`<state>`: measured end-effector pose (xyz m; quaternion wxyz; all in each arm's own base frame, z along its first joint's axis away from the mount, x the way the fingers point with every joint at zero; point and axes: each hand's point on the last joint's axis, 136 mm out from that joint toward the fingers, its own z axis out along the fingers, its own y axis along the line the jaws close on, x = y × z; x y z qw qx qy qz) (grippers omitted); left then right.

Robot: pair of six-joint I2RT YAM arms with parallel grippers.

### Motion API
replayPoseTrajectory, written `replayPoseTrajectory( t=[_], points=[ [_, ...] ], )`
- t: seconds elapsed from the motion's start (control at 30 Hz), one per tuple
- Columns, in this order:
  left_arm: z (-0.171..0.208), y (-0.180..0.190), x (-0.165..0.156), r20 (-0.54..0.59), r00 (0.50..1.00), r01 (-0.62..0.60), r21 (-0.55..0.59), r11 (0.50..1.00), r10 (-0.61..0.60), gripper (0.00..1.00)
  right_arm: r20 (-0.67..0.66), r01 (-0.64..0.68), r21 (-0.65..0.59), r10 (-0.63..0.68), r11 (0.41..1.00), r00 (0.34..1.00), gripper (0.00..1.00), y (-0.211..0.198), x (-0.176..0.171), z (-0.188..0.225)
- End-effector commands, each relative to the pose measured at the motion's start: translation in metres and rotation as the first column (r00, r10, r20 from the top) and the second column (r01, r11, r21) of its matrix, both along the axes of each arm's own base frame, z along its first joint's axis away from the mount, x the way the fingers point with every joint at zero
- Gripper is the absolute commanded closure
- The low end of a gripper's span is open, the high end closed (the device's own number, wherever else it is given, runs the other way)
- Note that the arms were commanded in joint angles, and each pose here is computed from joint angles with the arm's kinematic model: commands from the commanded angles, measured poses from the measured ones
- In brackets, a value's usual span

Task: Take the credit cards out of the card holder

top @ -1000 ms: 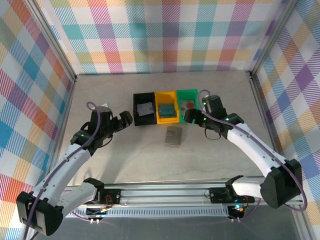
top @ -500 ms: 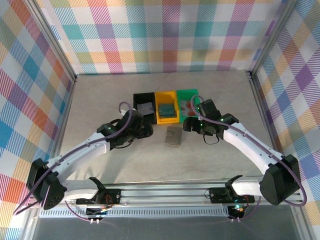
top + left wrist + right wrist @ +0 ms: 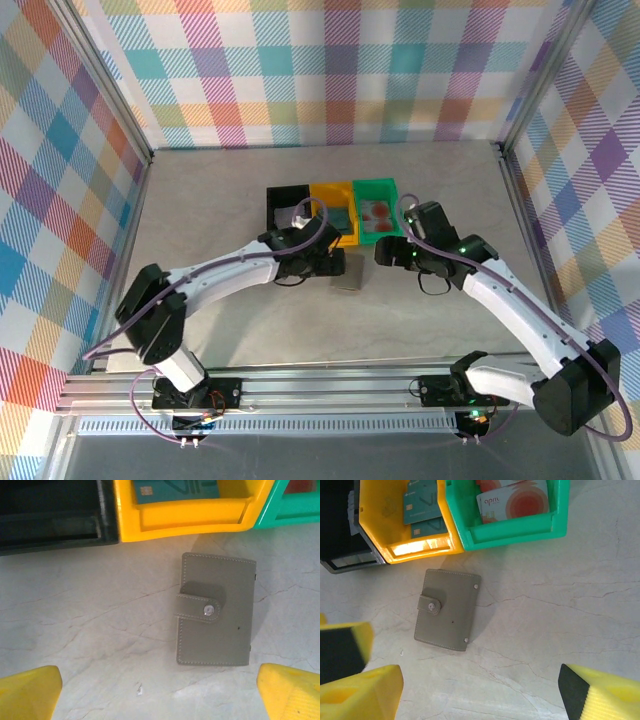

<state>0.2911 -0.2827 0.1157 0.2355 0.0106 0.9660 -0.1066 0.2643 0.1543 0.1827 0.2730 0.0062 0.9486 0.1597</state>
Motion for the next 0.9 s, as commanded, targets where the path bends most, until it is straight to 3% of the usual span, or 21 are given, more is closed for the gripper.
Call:
replayPoseTrajectory(
  t=[0.0,0.43,0.87],
  points=[
    [-0.001,-0.021,0.001,-0.027,0.998,0.054,-0.003,0.999,-0.054,0.00,-0.023,-0.010,-0.033,0.009,0.999,1.000,0.18,-0.008,-0.010,-0.007],
    [-0.049,-0.042,0.015,-0.118,0.992,0.043,0.085,0.995,-0.032,0.04,0.000,-0.041,0.021,0.041,0.999,0.999,0.18,-0.006,-0.021,0.002],
    [-0.066,-0.039,0.027,-0.124,0.992,0.012,0.174,0.985,0.010,0.14,0.000,-0.071,0.069,0.071,0.995,0.997,0.20,0.002,-0.027,0.004]
  ],
)
